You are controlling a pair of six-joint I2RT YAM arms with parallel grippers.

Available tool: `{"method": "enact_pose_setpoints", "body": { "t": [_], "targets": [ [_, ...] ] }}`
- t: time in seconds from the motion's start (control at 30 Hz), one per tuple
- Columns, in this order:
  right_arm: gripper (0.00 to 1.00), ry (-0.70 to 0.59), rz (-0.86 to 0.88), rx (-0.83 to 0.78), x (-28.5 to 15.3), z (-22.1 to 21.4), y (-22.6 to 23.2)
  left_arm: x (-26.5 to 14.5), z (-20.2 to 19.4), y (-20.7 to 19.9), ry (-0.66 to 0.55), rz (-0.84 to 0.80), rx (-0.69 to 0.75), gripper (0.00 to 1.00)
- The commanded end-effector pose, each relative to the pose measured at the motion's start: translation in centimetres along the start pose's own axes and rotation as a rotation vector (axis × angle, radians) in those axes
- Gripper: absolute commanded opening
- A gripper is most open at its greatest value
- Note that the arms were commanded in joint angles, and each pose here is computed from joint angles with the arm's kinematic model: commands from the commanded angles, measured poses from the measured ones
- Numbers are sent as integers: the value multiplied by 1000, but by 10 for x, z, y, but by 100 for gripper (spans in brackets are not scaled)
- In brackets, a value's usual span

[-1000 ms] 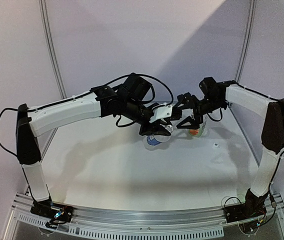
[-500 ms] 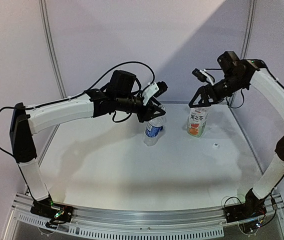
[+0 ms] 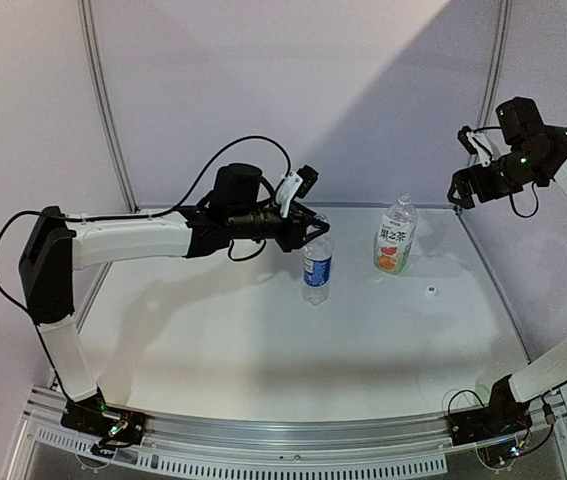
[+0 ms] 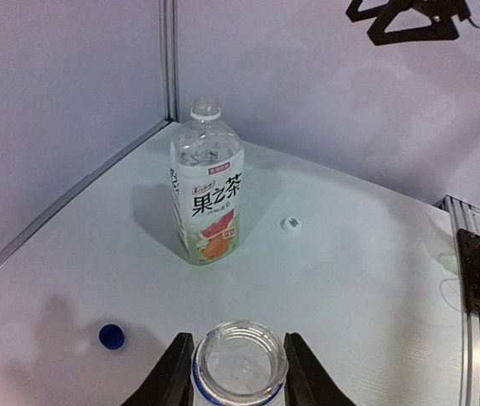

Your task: Unscrew the bottle caps

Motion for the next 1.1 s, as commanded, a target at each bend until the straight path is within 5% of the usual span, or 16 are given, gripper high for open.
{"method": "enact_pose_setpoints", "body": {
  "t": [0.0, 0.47, 0.63, 0.9, 1.07],
  "targets": [
    [99, 19, -96, 80, -2, -12, -15, 6, 4, -10, -51, -93, 41, 0],
    [99, 22, -102, 58, -5, -12, -16, 19, -31, -3, 10, -93, 113, 4],
    [99, 20, -94, 66, -5, -14, -14, 22, -35, -5, 26, -94, 113, 20],
    [99, 18, -92, 68, -7, -15, -13, 24, -43, -4, 56, -92, 106, 28],
    [99, 17, -90, 67, -7, -15, -12, 23, -41, -6, 61, -99, 104, 41]
  ]
}}
Point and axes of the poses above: each gripper's point midway between its finger pads, its own x axis out along the fingers, its own y axis along the line the jaws close on, z = x × y, the point moved 1 cm from there along -x, back along the fingers, and after that the axes turned 15 degrees about -x, right-handed, at the moved point
